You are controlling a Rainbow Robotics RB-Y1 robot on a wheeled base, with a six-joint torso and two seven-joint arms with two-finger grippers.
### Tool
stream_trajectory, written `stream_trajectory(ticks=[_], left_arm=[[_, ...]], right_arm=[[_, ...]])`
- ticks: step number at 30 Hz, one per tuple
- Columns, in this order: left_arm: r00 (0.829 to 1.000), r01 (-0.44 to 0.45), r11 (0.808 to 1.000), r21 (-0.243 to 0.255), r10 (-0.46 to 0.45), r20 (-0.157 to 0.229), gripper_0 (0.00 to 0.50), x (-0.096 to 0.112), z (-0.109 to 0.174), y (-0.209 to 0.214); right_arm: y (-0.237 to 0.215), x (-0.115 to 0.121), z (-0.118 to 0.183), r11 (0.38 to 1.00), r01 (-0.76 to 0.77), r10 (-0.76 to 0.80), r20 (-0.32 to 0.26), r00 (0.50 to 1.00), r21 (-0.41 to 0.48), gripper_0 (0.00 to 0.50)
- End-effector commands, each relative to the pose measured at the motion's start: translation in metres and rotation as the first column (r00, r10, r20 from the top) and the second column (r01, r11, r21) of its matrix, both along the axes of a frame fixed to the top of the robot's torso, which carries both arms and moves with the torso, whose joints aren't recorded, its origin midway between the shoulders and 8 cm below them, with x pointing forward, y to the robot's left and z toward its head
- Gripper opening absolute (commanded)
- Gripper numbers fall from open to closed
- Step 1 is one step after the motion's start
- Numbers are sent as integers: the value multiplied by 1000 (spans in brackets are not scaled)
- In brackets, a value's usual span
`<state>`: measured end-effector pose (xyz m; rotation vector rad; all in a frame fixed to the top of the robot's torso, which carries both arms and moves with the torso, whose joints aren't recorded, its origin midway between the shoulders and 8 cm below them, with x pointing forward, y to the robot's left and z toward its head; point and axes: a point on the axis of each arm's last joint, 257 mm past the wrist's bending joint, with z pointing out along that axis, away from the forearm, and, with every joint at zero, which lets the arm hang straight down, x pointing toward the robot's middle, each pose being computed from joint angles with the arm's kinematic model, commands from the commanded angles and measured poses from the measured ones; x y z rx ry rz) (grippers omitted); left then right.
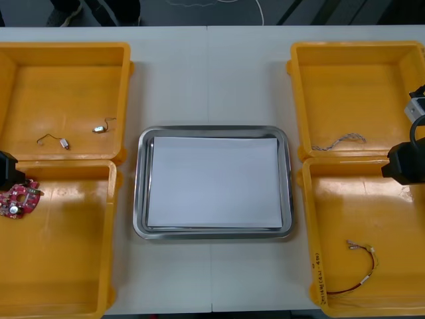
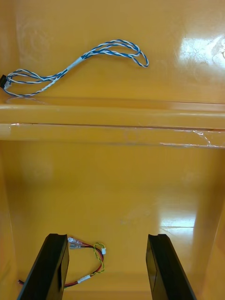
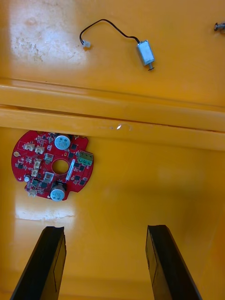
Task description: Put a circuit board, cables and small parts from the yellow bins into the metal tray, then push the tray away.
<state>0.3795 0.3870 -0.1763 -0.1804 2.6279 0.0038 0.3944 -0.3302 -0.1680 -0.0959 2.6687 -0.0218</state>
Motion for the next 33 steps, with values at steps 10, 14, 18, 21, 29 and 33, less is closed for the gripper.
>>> stream_trajectory(ticks=[10, 14, 18, 21, 29, 33], left_arm=[[999, 48, 995, 82, -48, -8, 500, -6, 8, 20], [999, 48, 995, 82, -48, -8, 500, -6, 8, 20], [999, 48, 995, 82, -48, -8, 500, -6, 8, 20], [999, 48, 995, 82, -48, -8, 500, -6, 8, 20], [999, 48, 995, 82, -48, -8, 500, -6, 8, 20], [999, 48, 995, 82, -48, -8, 500, -6, 8, 20]], right_arm=[[0, -2, 5, 1000, -11, 11, 20, 1000, 0, 500], [0, -2, 5, 1000, -11, 11, 20, 1000, 0, 500], [0, -2, 5, 1000, -11, 11, 20, 1000, 0, 500], [0, -2, 5, 1000, -11, 11, 20, 1000, 0, 500], [0, -2, 5, 1000, -11, 11, 20, 1000, 0, 500], [0, -2, 5, 1000, -11, 11, 20, 1000, 0, 500]])
